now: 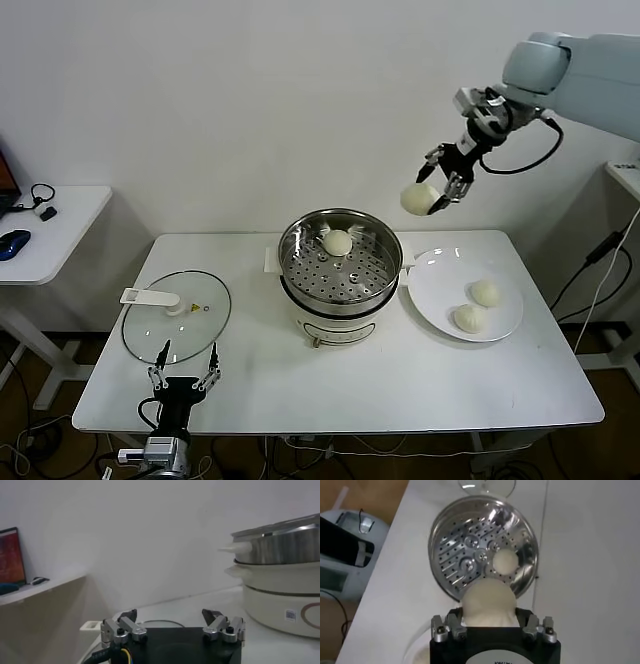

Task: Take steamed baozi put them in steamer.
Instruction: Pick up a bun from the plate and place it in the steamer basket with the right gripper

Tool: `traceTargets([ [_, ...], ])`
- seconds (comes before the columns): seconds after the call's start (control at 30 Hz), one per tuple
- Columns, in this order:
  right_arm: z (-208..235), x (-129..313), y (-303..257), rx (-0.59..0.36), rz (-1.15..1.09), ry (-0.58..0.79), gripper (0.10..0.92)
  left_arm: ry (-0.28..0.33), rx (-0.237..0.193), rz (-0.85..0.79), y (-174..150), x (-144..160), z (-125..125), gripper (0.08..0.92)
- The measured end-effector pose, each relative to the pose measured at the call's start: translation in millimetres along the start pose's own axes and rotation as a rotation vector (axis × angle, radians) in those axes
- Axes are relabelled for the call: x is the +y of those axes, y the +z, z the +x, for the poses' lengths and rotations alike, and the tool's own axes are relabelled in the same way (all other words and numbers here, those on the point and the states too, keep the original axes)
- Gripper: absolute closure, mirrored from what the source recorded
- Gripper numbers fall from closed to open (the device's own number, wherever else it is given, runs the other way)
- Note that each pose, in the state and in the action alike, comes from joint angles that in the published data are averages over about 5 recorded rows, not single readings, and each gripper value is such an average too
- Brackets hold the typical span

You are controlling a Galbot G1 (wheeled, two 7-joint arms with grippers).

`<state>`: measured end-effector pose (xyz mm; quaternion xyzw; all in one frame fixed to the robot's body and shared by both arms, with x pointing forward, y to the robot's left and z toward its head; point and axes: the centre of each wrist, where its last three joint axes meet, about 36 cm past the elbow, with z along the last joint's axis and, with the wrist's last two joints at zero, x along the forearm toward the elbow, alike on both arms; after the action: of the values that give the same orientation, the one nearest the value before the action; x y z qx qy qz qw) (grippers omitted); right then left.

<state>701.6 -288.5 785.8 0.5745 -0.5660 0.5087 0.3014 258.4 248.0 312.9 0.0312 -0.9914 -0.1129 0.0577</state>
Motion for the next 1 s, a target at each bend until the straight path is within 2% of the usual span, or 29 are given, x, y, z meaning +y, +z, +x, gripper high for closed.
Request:
traceTargets([
  [0.5,-94,-18,-70,-0.031,0.001,-0.017,0.319,-0.005,-0.004,-0.002,0,2,1,0.177],
  [1.0,-183,-16,-104,-0.036,-0.005,-0.039,0.318,-0.006,-0.002,-0.001,2,2,1,0.177],
])
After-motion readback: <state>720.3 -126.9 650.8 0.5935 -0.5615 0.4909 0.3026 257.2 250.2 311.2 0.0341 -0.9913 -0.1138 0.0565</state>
